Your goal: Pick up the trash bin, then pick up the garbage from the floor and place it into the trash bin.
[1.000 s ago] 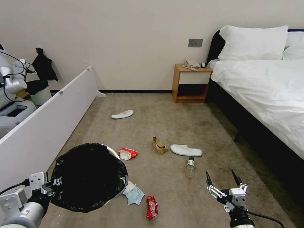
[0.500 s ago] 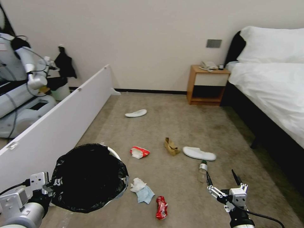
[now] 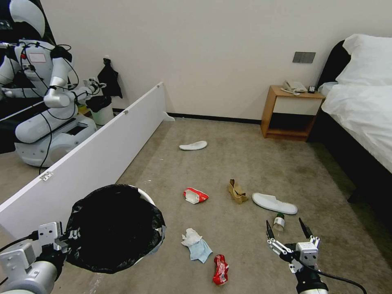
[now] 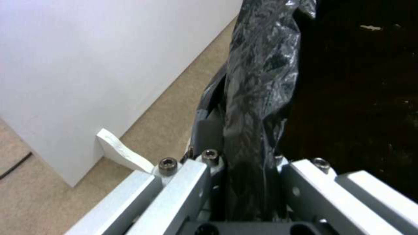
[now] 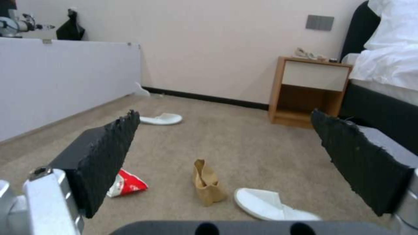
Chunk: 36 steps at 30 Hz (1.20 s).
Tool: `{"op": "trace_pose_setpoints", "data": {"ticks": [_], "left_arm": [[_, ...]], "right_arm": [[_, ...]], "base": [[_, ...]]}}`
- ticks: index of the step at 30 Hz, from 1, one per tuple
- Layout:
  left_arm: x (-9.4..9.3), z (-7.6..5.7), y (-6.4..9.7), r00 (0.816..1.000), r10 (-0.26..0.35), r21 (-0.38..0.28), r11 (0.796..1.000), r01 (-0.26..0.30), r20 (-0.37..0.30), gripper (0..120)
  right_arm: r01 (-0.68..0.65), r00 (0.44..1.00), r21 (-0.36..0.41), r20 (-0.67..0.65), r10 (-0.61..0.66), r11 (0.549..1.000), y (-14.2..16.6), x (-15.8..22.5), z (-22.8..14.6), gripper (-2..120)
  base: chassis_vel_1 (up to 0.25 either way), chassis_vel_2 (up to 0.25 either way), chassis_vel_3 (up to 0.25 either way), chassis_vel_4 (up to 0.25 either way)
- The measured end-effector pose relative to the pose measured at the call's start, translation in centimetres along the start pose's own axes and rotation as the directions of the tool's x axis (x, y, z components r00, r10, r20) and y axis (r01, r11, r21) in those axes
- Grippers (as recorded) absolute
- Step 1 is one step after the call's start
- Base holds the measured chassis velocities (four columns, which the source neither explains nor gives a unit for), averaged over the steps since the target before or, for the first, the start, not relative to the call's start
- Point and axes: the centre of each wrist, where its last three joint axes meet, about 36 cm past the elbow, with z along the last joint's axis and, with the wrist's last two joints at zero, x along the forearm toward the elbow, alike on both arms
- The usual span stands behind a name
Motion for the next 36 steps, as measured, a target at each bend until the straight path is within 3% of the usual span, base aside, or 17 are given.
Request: {"op": "trace_pose_setpoints", "data": {"ticks": [10,19,21,24,36], "left_arm": [[0.4,-0.3,0.0,1.000,-0.006,-0.004,1.000,0.006,0.014,3],[1.0,-0.4,-0.4,0.999,-0.004,-0.003,1.000,0.004,-0.046,3],[1.1,-0.3,-0.5,0.999,-0.002,-0.002,1.000,0.002,-0.055,3],[1.1,-0.4,-0.6,0.998,-0.005,-0.004,1.000,0.004,-0.056,3],[1.0,-0.4,-0.5,0.998,-0.005,-0.009,1.000,0.005,-0.062,3]], "right_arm": [[0.029,0.999,-0.033,-0.026,-0.030,0.999,0.9,-0.2,0.4,100],[0.055,0.967,-0.064,-0.245,-0.069,0.996,3.5,-2.1,1.7,100],[0.034,0.933,-0.040,-0.357,-0.046,0.999,4.6,-2.9,3.2,100],[0.026,0.915,-0.033,-0.402,-0.037,0.999,5.1,-3.2,3.8,100],[-0.003,0.788,-0.171,-0.606,-0.103,0.985,8.2,-5.0,5.8,100]], "base": [[0.000,0.000,0.000,0.000],[0.000,0.000,0.000,0.000],[0.000,0.000,0.000,0.000],[0.000,0.000,0.000,0.000],[0.000,0.000,0.000,0.000]]}}
